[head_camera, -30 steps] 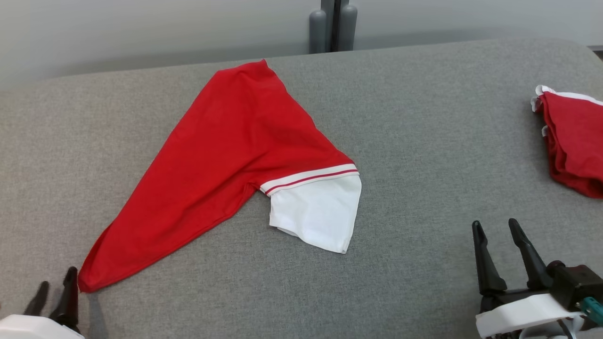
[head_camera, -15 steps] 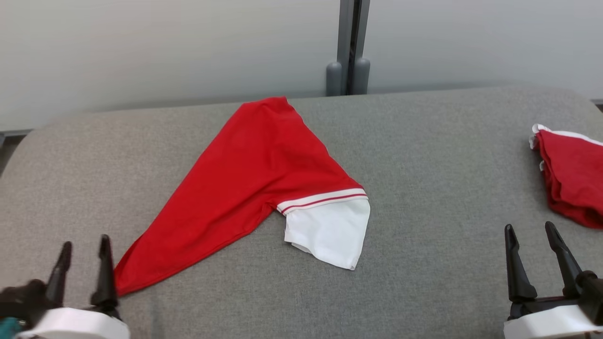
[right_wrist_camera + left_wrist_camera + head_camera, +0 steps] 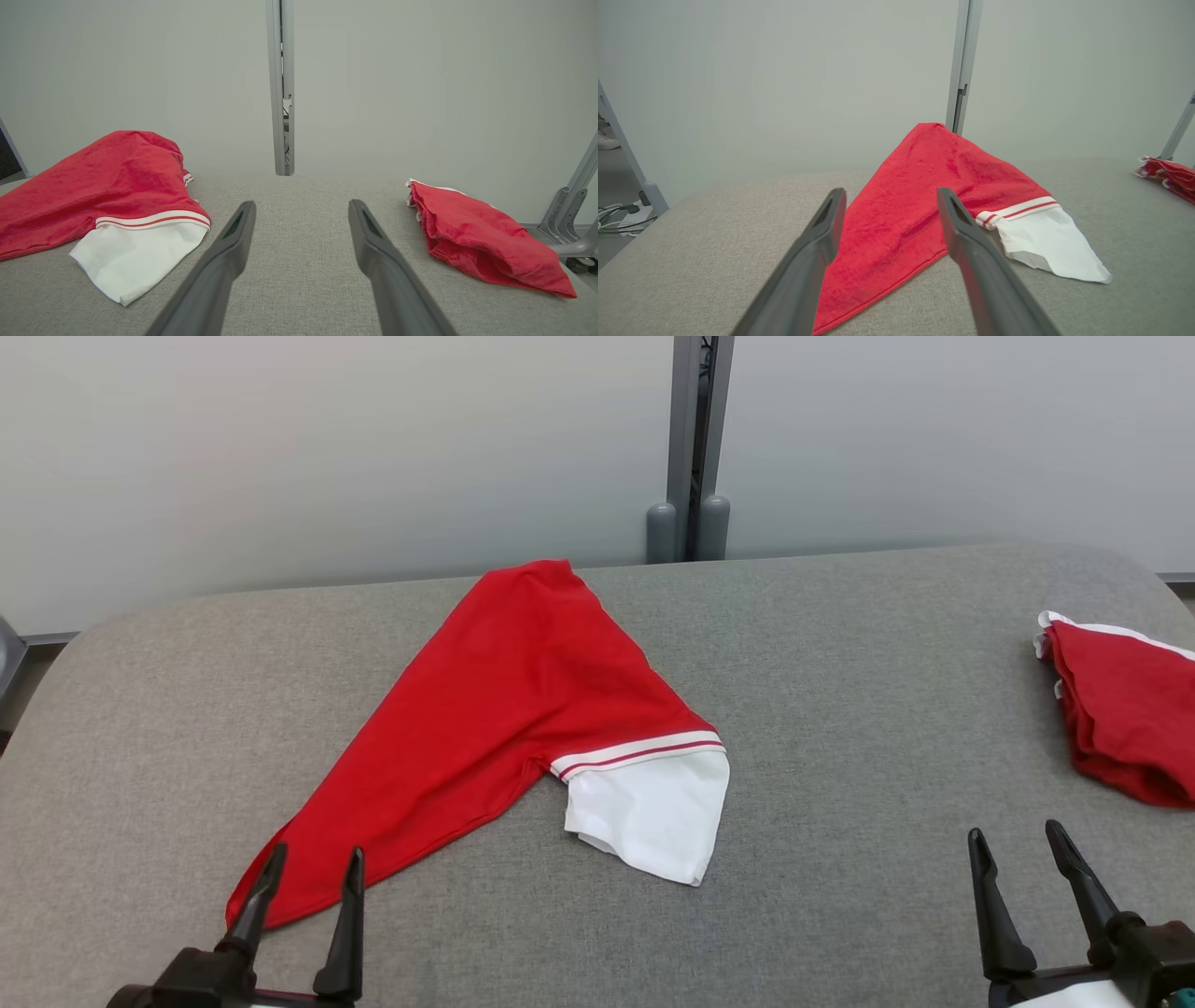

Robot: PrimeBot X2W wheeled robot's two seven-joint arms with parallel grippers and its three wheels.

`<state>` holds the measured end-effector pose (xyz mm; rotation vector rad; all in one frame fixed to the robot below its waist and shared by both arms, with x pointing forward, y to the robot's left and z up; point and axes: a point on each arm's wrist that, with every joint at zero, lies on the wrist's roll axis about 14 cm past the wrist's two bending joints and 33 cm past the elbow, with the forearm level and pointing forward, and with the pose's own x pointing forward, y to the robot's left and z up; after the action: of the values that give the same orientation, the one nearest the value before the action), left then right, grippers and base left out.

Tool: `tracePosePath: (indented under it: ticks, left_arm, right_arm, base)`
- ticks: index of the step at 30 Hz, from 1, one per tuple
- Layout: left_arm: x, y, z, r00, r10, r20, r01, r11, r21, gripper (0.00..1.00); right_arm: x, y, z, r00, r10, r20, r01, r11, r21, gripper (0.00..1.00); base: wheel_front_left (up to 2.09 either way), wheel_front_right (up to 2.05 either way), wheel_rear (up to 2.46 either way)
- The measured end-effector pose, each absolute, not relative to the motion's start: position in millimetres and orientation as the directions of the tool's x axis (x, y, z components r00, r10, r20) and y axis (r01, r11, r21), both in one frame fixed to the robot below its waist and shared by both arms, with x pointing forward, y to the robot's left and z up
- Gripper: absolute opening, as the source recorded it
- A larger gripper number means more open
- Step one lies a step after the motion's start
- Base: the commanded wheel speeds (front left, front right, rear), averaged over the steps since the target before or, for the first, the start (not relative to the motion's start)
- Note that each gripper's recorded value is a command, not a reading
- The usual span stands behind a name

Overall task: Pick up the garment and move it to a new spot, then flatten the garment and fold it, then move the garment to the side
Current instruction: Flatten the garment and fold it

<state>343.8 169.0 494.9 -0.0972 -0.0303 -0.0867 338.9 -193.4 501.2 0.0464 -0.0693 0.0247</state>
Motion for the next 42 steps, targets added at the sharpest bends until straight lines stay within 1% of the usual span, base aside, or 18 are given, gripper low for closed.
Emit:
tracePosePath:
  ticks: [6,18,30,36,39,42]
  left_arm:
    - [342,166,490,0.994,-0.102,0.030,0.104,0.992,-0.078,1.00]
    - [346,169,481,0.995,-0.102,0.007,0.102,0.991,-0.089,1.00]
    - [347,179,482,0.998,-0.069,0.011,0.070,0.993,-0.098,1.00]
    - [349,196,481,1.000,-0.001,0.009,0.002,0.993,-0.116,1.00]
    - [351,212,473,0.998,0.062,-0.018,-0.064,0.992,-0.108,1.00]
    - [352,217,452,0.991,0.078,-0.106,-0.090,0.990,-0.110,1.00]
  right_arm:
    - [337,-193,502,0.997,0.021,0.072,-0.025,0.998,0.055,1.00]
    - [335,-196,494,0.999,0.008,0.048,-0.011,0.997,0.078,1.00]
    - [337,-190,492,0.999,0.022,0.045,-0.026,0.995,0.097,1.00]
    - [353,-169,511,0.991,0.079,0.105,-0.093,0.986,0.137,1.00]
    - [360,-132,493,0.981,0.191,0.043,-0.195,0.971,0.138,1.00]
    - [372,-91,480,0.947,0.319,-0.047,-0.310,0.941,0.139,1.00]
  base:
    - [0.00,0.00,0.00]
    - [0.00,0.00,0.00]
    - [0.00,0.00,0.00]
    - [0.00,0.00,0.00]
    - [0.00,0.00,0.00]
    - [0.00,0.00,0.00]
